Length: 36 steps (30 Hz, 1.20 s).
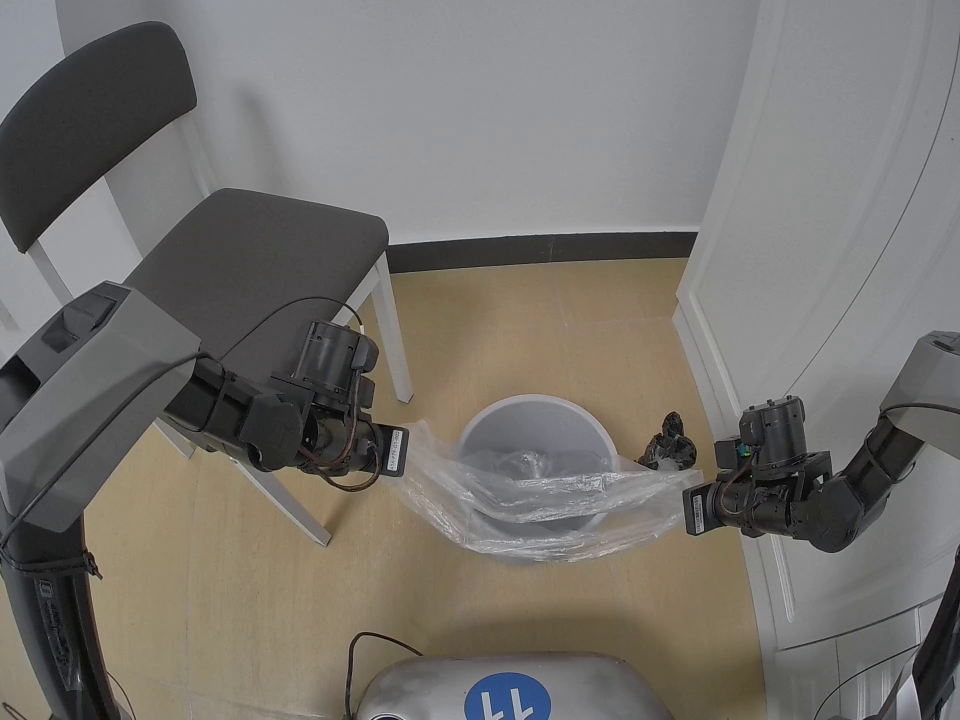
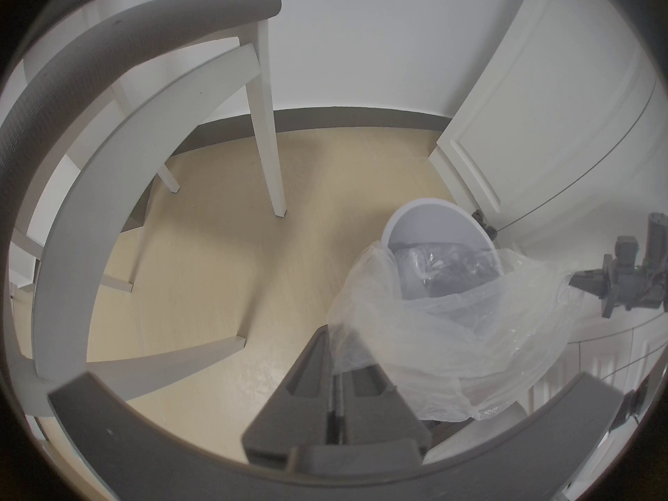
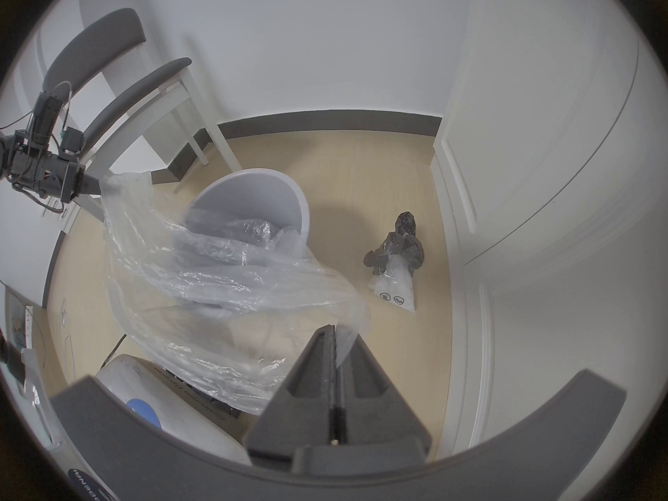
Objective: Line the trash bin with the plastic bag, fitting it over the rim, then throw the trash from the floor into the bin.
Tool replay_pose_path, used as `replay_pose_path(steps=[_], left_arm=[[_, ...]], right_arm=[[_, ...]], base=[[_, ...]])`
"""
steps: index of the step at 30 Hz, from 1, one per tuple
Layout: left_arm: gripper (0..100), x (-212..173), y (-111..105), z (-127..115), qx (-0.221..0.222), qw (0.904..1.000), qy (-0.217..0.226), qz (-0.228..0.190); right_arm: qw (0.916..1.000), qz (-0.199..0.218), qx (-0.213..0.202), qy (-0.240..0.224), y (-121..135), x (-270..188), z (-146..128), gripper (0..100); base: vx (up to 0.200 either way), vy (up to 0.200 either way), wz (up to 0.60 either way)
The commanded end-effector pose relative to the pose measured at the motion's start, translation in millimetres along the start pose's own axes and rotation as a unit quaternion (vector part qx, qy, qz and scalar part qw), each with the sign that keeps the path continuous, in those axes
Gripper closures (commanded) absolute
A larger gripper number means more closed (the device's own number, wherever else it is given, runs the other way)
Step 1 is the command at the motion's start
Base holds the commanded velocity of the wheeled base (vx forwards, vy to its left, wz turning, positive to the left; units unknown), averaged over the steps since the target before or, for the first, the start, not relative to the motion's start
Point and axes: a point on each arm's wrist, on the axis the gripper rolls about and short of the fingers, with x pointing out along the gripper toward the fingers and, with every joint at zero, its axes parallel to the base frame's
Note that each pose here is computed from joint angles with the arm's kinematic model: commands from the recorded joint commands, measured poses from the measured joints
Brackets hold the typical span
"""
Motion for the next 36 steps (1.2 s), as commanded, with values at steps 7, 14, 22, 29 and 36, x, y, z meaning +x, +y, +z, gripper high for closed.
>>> replay_pose_path(steps=[7, 14, 22, 29, 36], left_arm=[[100, -6, 3, -2, 0.01, 0.9999, 0.005, 0.003], [100, -7, 0, -8, 0.022, 0.9991, 0.035, 0.002], [100, 21, -12, -26, 0.034, 0.9973, 0.066, -0.002], [100, 36, -18, -25, 0.027, 0.9979, 0.059, 0.006], [100, 60, -24, -10, -0.048, 0.9981, -0.017, 0.036]], right_arm=[[0.9999, 0.008, -0.014, 0.003, 0, -12, 1, 100], [0.9989, 0.022, -0.027, 0.032, 2, -12, -5, 100], [0.9973, 0.026, -0.033, 0.06, 8, 10, -19, 100], [0.9986, 0.006, 0.003, 0.052, 9, 33, -13, 100], [0.9966, 0.005, 0.076, -0.031, 12, 56, 3, 100]], base=[[0.0, 0.0, 0.0], [0.0, 0.0, 0.0], [0.0, 0.0, 0.0], [0.0, 0.0, 0.0], [0.0, 0.0, 0.0]])
